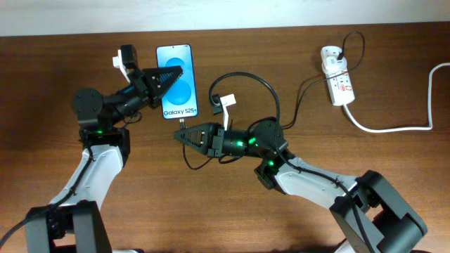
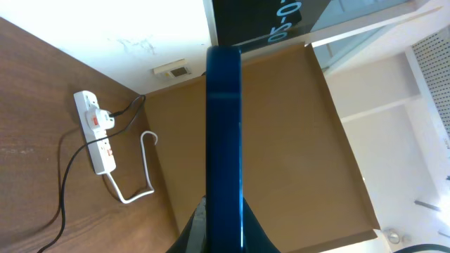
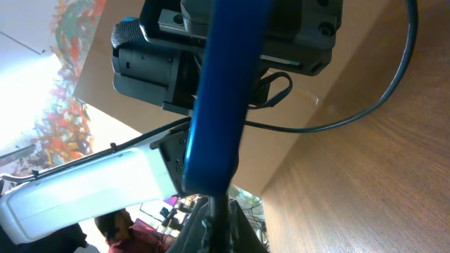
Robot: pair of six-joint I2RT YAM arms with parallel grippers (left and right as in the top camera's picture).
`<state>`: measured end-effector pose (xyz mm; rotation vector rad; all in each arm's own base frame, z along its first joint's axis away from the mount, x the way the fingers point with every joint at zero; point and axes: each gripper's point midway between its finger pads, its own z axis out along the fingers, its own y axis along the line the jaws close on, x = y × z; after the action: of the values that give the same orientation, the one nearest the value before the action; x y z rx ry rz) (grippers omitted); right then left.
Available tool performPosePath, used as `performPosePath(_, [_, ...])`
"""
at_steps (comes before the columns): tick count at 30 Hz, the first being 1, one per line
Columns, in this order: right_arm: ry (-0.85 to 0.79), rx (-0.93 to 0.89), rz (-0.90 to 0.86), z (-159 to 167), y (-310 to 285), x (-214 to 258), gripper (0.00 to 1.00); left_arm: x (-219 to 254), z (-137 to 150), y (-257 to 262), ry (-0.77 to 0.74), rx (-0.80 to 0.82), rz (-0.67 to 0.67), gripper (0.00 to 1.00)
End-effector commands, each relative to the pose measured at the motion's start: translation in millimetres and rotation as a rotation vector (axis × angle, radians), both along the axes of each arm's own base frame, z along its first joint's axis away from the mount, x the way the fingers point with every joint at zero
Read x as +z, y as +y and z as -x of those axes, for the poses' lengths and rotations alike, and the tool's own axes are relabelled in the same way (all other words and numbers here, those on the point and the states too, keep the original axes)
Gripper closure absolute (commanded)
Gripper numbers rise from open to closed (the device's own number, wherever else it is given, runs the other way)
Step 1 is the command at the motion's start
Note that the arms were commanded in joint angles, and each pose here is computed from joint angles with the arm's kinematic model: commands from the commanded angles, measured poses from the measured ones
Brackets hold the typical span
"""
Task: Plug charger to phone and switch on socket
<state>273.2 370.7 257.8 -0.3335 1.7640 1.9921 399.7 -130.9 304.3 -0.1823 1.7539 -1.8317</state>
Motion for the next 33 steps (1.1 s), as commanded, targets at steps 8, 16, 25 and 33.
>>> performPosePath(8, [-0.031,-0.008,-0.015,-2.0,0.3,6.7,0.96,11.9,6.2,-3.0,-0.029,-0.022,-0.002,1.00])
performPosePath(16, [-0.034,0.012,-0.011,1.6,1.0,6.0,0.96,12.0,5.9,-2.9,-0.029,-0.020,-0.002,1.00])
performPosePath(25, [-0.033,0.030,-0.005,4.5,1.5,4.7,0.96,12.6,4.1,-1.9,-0.029,-0.008,0.002,1.00])
performPosePath(33, [-0.035,0.034,-0.025,5.7,0.6,10.1,0.96,12.5,4.4,-1.9,-0.029,-0.010,0.001,1.00])
